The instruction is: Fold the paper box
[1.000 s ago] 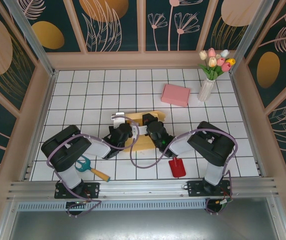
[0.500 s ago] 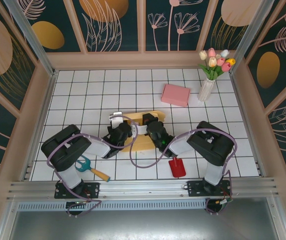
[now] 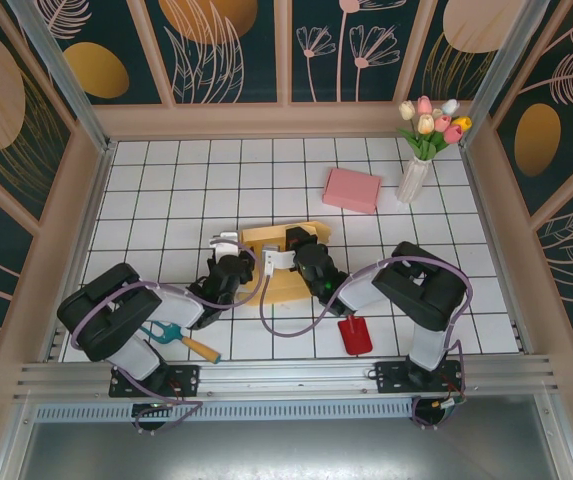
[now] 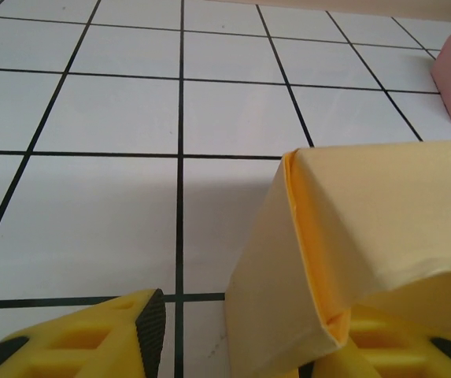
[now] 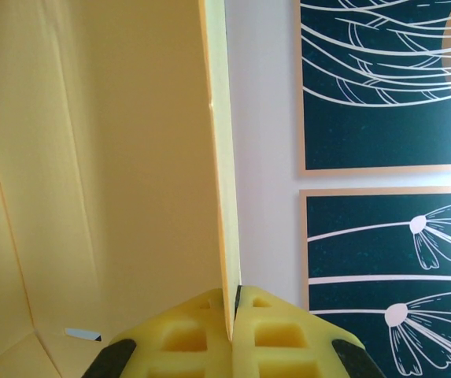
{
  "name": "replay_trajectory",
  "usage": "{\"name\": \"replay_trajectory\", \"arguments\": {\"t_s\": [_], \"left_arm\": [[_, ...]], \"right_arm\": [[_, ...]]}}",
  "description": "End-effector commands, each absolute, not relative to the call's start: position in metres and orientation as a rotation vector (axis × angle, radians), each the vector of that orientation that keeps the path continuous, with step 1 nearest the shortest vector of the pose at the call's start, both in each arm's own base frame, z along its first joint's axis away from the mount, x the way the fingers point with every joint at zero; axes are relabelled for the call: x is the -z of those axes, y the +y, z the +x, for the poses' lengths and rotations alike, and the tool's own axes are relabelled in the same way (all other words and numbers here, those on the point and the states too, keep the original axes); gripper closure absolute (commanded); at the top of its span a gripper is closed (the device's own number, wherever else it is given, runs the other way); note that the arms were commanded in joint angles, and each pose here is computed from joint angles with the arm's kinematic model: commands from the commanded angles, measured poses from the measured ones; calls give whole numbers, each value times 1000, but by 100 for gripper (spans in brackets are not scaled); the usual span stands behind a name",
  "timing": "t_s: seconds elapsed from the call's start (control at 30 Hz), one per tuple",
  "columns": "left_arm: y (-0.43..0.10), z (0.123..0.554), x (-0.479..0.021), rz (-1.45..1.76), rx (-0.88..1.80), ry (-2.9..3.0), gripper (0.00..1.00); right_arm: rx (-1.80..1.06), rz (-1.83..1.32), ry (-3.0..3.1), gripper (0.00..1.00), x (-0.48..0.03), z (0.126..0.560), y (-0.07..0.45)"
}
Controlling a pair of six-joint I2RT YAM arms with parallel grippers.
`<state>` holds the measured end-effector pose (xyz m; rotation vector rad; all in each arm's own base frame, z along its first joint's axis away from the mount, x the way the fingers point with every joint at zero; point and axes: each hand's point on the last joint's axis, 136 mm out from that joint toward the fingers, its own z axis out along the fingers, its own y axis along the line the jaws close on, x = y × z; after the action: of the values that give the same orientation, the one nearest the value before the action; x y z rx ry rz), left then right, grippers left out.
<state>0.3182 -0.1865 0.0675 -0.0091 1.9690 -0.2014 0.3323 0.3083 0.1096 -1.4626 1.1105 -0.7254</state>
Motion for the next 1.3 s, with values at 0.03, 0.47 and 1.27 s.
{"name": "replay_trajectory", "arguments": {"t_s": [0.03, 0.47, 1.27], "left_arm": [[-182, 321, -59, 40, 140, 1963, 53], [-193, 301, -50, 273, 386, 1929, 36], [-211, 236, -81, 571, 651, 1733, 5]], "right_arm": [[759, -1705, 1232, 100, -32, 314, 275], [742, -1771, 1122, 100, -35, 306, 279], [556, -2018, 847, 100, -60, 276, 277]]}}
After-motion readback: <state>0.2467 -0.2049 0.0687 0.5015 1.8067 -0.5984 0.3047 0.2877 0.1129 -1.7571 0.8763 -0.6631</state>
